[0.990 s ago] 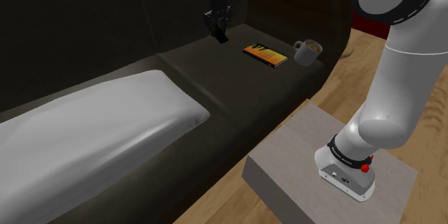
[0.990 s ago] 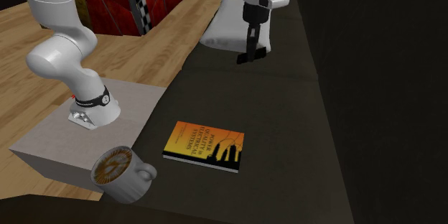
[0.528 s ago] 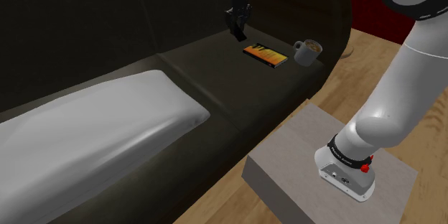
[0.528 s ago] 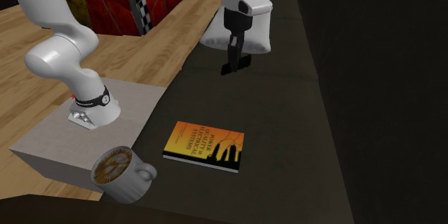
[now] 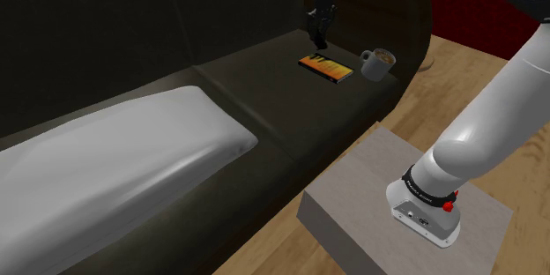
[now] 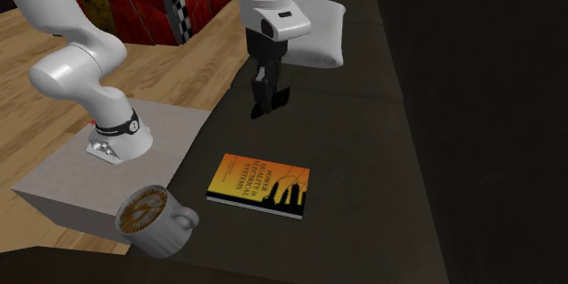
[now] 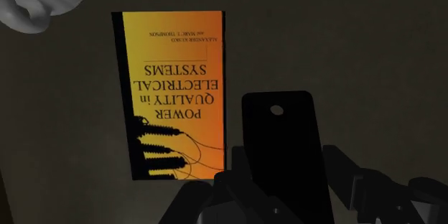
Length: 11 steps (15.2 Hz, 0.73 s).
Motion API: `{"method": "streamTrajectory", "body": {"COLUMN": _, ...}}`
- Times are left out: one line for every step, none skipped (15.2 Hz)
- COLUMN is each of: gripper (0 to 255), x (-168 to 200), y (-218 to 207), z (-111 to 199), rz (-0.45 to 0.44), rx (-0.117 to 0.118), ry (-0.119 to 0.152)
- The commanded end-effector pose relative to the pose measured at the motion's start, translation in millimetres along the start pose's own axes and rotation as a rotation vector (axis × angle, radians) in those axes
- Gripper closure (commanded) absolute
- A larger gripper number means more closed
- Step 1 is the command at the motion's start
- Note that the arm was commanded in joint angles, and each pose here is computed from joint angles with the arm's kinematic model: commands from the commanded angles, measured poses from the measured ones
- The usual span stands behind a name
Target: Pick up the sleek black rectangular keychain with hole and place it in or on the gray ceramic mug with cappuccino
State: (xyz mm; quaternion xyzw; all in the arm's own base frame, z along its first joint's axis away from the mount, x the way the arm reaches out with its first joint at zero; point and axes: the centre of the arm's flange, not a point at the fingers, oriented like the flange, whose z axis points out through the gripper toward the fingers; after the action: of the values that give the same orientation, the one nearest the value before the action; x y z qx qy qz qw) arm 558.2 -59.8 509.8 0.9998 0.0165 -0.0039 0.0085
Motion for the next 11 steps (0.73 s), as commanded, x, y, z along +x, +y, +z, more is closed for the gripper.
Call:
{"method": "streamTrajectory", "body": {"gripper": 255, "x": -15, "y": 25, "z": -1, "rz": -0.001, "rx": 0.001, "ry": 0.0}}
{"method": "streamTrajectory", "body": {"gripper": 255, "x": -21, "y": 36, "z": -1, "rz": -0.001, "rx": 0.001, "ry": 0.0}}
{"method": "streamTrajectory", "body": {"gripper": 255, "x": -28, "y": 48, "z": -1, "rz": -0.001, "rx": 0.001, "ry": 0.0}}
{"method": "streamTrajectory", "body": {"gripper": 255, "x": -34, "y": 59, "z": -1, "rz": -0.001, "rx": 0.001, "ry": 0.0}}
{"method": "streamTrajectory", "body": {"gripper": 255, "x": -40, "y": 71, "z": -1, "rz": -0.001, "rx": 0.001, "ry": 0.0}}
{"method": "streamTrajectory", "body": {"gripper": 255, "x": -47, "y": 83, "z": -1, "rz": -0.001, "rx": 0.001, "ry": 0.0}}
{"method": "streamTrajectory", "body": {"gripper": 255, "x": -53, "y": 94, "z": -1, "rz": -0.001, "rx": 0.001, "ry": 0.0}}
{"method": "streamTrajectory", "body": {"gripper": 255, "x": -60, "y": 106, "z": -1, "rz": -0.001, "rx": 0.001, "ry": 0.0}}
{"method": "streamTrajectory", "body": {"gripper": 255, "x": -66, "y": 117, "z": 0, "rz": -0.001, "rx": 0.001, "ry": 0.0}}
{"method": "streamTrajectory", "body": {"gripper": 255, "x": -73, "y": 129, "z": 0, "rz": -0.001, "rx": 0.001, "ry": 0.0}}
{"method": "streamTrajectory", "body": {"gripper": 255, "x": -79, "y": 140, "z": 0, "rz": -0.001, "rx": 0.001, "ry": 0.0}}
